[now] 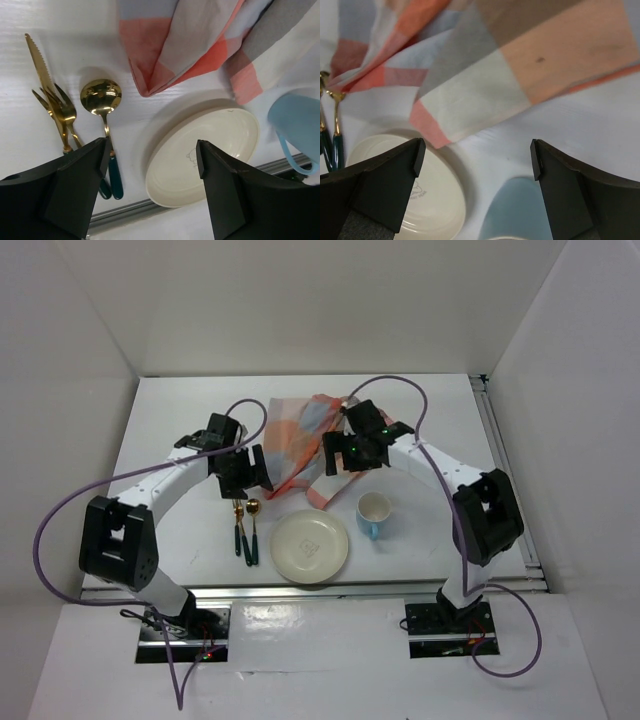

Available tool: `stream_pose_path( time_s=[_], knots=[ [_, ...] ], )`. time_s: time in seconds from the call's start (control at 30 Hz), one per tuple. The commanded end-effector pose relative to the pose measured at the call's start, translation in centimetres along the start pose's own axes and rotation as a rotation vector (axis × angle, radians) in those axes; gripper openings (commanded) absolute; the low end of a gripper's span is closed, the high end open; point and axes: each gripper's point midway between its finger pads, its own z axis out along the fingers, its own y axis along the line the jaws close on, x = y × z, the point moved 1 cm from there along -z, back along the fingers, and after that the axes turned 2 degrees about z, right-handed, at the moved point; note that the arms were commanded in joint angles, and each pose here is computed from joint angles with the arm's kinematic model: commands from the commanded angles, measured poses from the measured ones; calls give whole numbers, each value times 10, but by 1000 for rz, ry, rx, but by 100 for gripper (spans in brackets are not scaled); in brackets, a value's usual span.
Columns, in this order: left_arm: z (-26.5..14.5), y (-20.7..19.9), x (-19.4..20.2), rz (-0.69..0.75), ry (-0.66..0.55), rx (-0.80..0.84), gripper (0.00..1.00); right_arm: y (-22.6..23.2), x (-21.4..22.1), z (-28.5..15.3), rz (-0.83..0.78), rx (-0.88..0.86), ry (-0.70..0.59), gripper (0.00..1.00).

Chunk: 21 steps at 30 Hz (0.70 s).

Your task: Set the dinner table for one person

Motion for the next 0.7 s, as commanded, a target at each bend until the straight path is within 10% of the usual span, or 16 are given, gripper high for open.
stream_pose_path(
  time_s=[0.0,0.67],
  knots=[
    [-6,-17,-9,-71,-52,91,87,28,-36,-15,-114,-26,-149,100],
    [49,-2,-14,-127,26,16,73,59,-9,12,-212,-14,-111,99]
  ],
)
